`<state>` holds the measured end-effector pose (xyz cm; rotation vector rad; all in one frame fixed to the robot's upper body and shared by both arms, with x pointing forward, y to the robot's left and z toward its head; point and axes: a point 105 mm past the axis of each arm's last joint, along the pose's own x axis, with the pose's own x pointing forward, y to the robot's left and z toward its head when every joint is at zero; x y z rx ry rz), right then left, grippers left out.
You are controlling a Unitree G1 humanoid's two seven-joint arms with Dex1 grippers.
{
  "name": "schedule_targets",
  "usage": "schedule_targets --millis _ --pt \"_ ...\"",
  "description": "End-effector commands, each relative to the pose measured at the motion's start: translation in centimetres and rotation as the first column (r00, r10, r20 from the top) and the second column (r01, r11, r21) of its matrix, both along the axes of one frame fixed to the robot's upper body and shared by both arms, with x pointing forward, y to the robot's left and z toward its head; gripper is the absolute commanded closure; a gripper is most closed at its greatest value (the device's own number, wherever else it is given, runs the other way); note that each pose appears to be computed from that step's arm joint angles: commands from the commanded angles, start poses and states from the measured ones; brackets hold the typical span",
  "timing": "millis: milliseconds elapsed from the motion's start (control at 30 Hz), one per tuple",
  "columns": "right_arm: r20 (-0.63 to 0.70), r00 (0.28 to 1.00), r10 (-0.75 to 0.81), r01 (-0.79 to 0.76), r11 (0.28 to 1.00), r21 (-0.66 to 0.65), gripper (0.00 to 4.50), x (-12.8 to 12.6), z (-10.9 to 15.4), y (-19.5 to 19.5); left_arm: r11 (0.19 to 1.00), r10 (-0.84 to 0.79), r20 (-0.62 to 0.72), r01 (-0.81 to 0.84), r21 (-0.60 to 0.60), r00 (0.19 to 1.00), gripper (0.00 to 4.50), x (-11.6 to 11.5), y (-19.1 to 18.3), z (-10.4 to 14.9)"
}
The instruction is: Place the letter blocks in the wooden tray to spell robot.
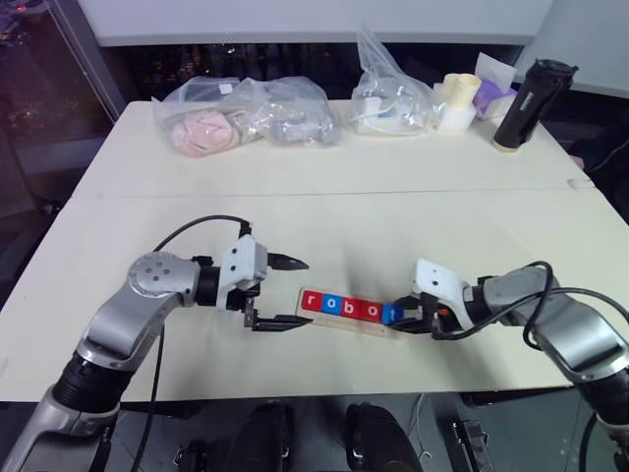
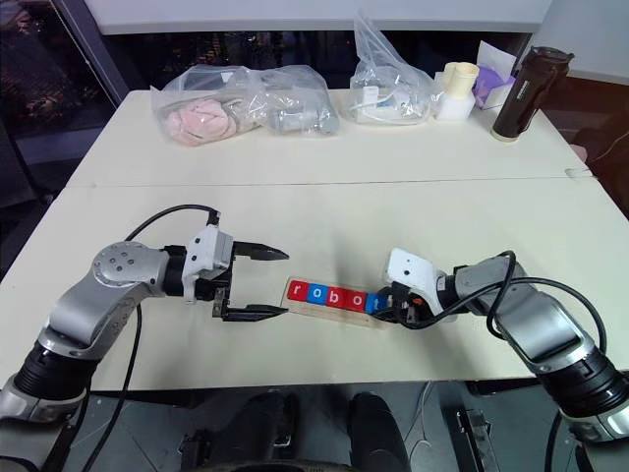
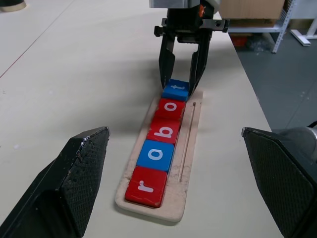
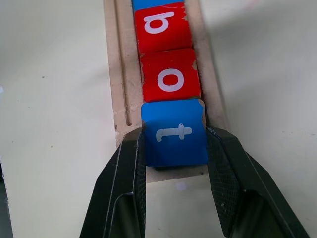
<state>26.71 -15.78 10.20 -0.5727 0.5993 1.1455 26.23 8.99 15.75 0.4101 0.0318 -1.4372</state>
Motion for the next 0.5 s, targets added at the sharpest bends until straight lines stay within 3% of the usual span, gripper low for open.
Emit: schedule_targets --millis 33,367,500 --pt "0.024 0.999 0.029 -0.029 1.000 0.004 3.38 -0.09 0.47 0.57 1.000 -0.007 0.038 0.008 -0.026 0.999 0.00 -0.27 -0.05 1.11" --pt "0.029 0.999 0.034 -0.034 0.999 0.011 3.38 0.09 0.52 0.82 1.000 -0.005 0.040 0.006 -0.024 0.999 0.00 -0.18 0.00 1.15" --pt "0.032 0.999 0.036 -0.036 0.999 0.015 1.35 0.10 0.80 0.87 1.000 -0.006 0.040 0.007 -0.025 0.999 0.00 -0.24 -0.02 1.15"
